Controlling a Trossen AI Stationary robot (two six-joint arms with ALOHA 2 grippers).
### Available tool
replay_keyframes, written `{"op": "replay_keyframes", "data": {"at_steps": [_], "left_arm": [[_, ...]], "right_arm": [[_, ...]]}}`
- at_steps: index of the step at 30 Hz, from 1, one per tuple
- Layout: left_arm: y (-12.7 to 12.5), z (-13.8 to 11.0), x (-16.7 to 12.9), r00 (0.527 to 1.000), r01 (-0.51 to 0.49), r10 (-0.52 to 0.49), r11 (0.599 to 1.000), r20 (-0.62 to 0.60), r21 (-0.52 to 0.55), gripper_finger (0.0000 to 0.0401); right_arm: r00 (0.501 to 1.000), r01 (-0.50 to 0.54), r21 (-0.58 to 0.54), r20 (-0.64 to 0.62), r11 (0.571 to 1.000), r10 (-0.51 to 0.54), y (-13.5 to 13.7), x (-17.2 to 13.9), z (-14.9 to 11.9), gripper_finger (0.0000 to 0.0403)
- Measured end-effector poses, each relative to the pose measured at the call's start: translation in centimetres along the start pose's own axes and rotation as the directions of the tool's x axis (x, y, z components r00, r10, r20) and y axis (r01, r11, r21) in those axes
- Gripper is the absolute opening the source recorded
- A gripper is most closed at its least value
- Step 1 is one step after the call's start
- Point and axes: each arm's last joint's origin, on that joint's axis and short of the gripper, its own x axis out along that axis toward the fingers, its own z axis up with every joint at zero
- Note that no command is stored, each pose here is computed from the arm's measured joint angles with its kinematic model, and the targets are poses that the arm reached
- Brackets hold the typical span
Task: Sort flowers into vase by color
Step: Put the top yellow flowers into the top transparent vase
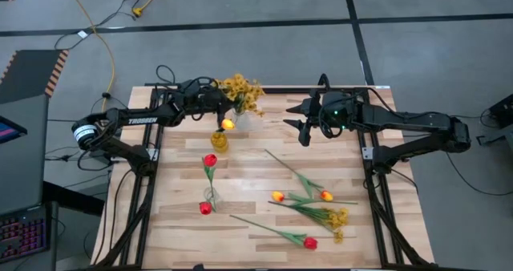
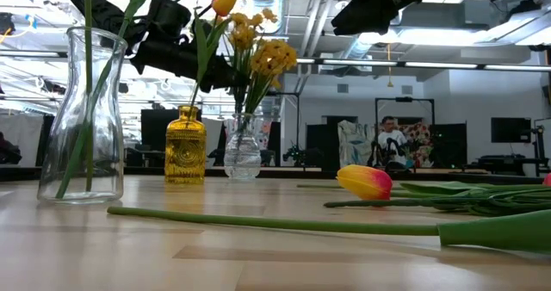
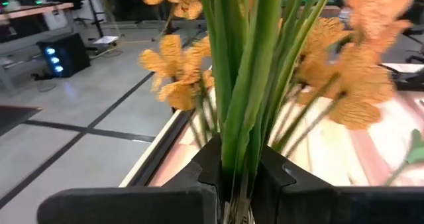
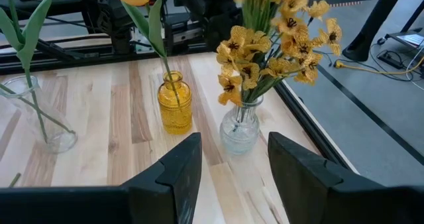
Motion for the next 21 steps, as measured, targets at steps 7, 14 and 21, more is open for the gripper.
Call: {"op": "replay_keyframes", "data": {"at_steps": [7, 14, 21], "left_arm": [[0.05, -0.02, 0.0, 1.0, -0.019, 0.019, 1.0, -0.004, -0.019, 0.0047], [0.06, -0.02, 0.0, 1.0, -0.02, 0.02, 1.0, -0.004, -0.015, 0.0133], [0.03, 0.12, -0.13, 1.0, -0.014, 0.014, 0.999, 0.0, -0.035, 0.0212]], "right_arm": [[1.0, 0.0, 0.0, 0.0, 1.0, 0.0, 0.0, 0.0, 0.0, 0.0199], [1.0, 0.0, 0.0, 0.0, 1.0, 0.0, 0.0, 0.0, 0.0, 0.0199], [1.0, 0.0, 0.0, 0.0, 1.0, 0.0, 0.0, 0.0, 0.0, 0.0199]]}}
